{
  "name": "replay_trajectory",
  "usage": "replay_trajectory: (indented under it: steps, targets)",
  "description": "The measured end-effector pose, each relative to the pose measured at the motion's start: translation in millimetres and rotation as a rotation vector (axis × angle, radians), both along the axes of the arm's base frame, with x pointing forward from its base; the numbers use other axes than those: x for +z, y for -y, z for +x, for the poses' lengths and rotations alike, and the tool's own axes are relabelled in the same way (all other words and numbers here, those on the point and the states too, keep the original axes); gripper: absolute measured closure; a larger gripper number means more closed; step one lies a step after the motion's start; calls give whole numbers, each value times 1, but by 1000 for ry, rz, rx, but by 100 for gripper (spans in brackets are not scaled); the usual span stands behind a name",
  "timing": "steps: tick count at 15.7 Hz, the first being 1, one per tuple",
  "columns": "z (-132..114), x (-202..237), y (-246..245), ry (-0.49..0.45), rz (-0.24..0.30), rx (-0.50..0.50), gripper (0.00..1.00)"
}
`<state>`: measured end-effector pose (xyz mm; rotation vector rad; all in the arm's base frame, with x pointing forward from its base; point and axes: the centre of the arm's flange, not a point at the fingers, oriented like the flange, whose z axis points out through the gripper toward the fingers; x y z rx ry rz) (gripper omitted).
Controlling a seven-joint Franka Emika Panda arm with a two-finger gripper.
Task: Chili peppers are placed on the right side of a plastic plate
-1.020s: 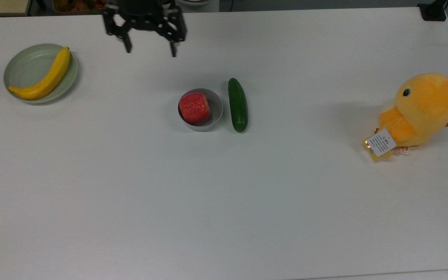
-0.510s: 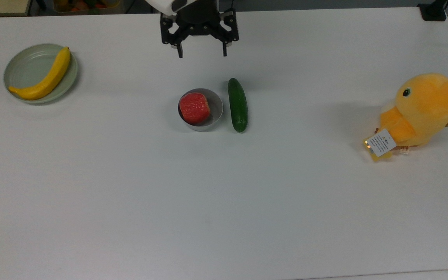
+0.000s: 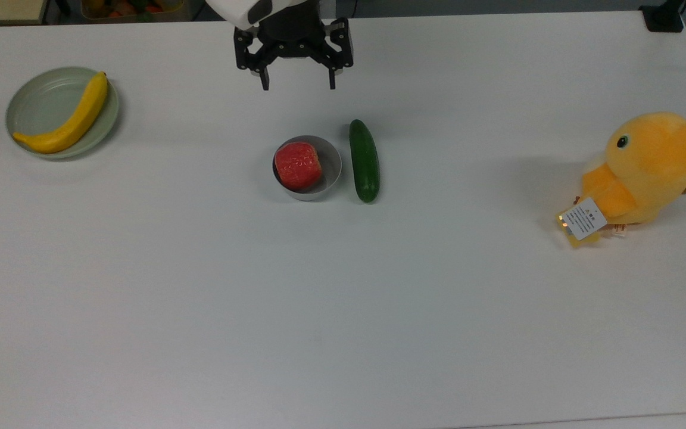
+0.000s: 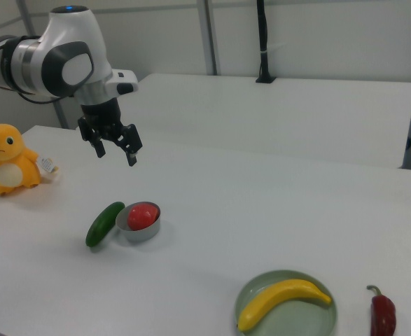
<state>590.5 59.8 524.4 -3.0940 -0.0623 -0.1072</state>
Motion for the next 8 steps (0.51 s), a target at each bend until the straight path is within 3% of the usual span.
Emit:
replay_trajectory:
  steps: [8]
  targets:
    - [2,0,18,0,0,-30,0]
